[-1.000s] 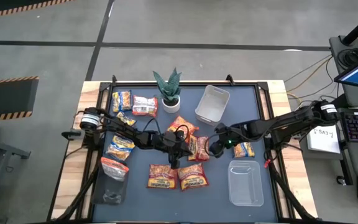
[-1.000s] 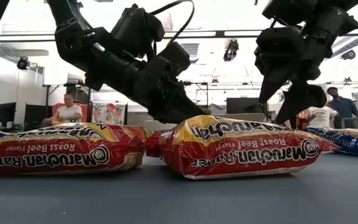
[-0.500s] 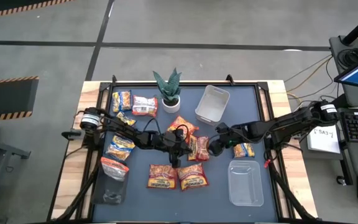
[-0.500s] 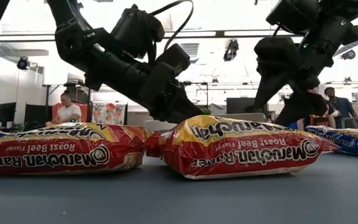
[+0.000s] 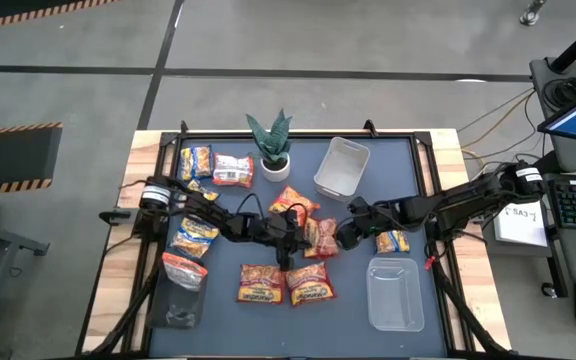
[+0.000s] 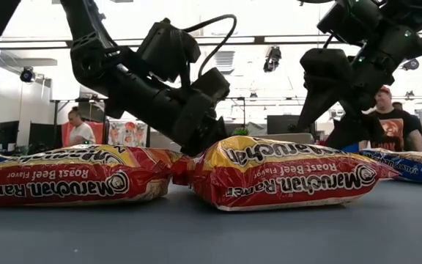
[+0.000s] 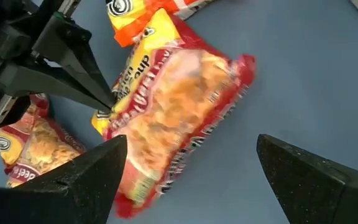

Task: Sort Maruchan noodles
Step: Put the middle right red instant noodle pack into the transparent bin

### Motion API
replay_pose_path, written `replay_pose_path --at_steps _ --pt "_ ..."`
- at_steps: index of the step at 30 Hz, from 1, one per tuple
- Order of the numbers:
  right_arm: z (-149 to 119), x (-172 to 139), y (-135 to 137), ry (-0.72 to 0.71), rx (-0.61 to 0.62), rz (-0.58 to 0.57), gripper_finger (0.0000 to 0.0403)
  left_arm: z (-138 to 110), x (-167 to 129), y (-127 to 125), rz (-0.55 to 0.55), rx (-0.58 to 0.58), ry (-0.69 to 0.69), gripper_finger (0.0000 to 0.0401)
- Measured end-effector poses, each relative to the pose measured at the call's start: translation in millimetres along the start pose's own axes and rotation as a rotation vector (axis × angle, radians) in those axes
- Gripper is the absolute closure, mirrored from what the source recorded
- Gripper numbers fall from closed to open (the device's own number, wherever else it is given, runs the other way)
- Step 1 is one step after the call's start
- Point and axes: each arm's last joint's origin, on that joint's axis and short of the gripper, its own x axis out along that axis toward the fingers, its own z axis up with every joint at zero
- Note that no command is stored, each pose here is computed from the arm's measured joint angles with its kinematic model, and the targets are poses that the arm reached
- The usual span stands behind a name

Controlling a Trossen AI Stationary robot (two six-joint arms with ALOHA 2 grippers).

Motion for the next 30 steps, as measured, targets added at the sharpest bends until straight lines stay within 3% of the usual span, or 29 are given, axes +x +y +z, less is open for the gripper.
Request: replay_pose_path --at_steps 9,17,30 --pt "-1.5 3.9 -2.7 -0.063 0.036 0.101 0.0053 -4.5 -0.5 0.6 0.011 -0.007 0.047 0.0401" --pt "-2.6 7.5 -5.9 -0.088 0.037 0.075 0.0053 -6.5 -0.3 0.8 0.012 -0.007 0.05 0.0401" --pt "-8.9 52.5 -5.9 -0.065 -0.006 0.104 0.0055 -6.0 -0.2 0.7 0.01 -0.006 0.035 0.0401"
